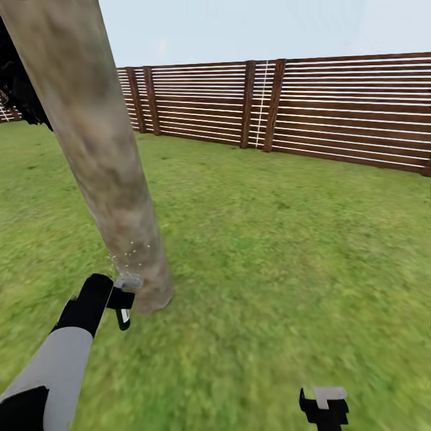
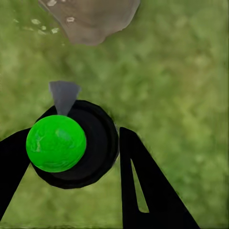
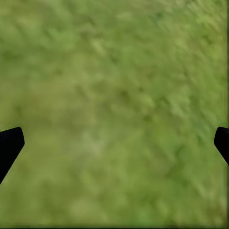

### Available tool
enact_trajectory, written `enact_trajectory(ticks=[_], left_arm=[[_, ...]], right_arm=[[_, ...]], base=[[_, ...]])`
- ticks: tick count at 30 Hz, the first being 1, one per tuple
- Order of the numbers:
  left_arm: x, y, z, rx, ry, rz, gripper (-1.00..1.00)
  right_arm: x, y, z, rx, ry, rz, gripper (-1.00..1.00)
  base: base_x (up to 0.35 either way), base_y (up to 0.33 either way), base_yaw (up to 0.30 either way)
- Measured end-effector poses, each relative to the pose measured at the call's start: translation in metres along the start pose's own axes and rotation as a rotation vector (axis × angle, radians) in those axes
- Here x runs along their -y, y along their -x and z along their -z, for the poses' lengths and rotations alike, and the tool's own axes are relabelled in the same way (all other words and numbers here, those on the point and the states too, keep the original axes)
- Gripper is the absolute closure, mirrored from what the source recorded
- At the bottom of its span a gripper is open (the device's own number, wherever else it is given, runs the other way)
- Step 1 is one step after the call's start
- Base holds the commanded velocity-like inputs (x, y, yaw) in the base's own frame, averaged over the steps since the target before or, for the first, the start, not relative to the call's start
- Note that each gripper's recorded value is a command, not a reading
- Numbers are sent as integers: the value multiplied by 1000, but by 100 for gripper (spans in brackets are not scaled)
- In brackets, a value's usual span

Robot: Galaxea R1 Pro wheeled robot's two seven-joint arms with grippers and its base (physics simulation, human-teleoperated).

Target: In the garden, pick up the pesticide atomizer on the floor and spray pesticide onto both trees until each tree trunk is fully covered.

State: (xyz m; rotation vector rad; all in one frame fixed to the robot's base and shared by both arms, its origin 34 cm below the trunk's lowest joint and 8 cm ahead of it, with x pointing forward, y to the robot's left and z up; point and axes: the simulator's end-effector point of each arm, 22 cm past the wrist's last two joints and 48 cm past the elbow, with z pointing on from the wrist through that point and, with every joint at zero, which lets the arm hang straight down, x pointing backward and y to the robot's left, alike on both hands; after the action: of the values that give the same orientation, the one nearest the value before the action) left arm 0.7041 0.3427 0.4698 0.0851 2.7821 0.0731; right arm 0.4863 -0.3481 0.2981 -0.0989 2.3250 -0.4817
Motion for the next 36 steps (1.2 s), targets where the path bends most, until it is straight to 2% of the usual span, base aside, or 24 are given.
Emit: enact_trajectory(ticks=[5, 8, 10, 11, 15, 25, 36], left_arm=[[-5, -20, -15, 31, 36, -8, 100], [20, -16, -17, 42, 8, 5, 100], [28, -15, -17, 46, -2, 6, 100], [25, -15, -17, 46, 6, 2, 100], [8, -19, -17, 48, 27, 43, 100], [1, -21, -18, 46, 45, 51, 100], [-2, -22, -18, 44, 62, 52, 100]], right_arm=[[-2, 1, 0, 1, 2, -2, -100], [-1, 0, 0, 0, 0, -3, -100], [0, 0, 0, -1, -3, -2, -100], [3, 0, -1, -1, -7, -1, -100], [7, -1, -1, 0, -11, 2, -100], [5, 0, -1, 0, -9, 2, -100], [3, 0, 0, 0, -6, 0, -100]], base=[[-5, -5, 154], [0, 0, 256], [0, 0, 55], [68, -61, 10], [159, -187, 2], [97, -248, 10], [0, -274, 235]])
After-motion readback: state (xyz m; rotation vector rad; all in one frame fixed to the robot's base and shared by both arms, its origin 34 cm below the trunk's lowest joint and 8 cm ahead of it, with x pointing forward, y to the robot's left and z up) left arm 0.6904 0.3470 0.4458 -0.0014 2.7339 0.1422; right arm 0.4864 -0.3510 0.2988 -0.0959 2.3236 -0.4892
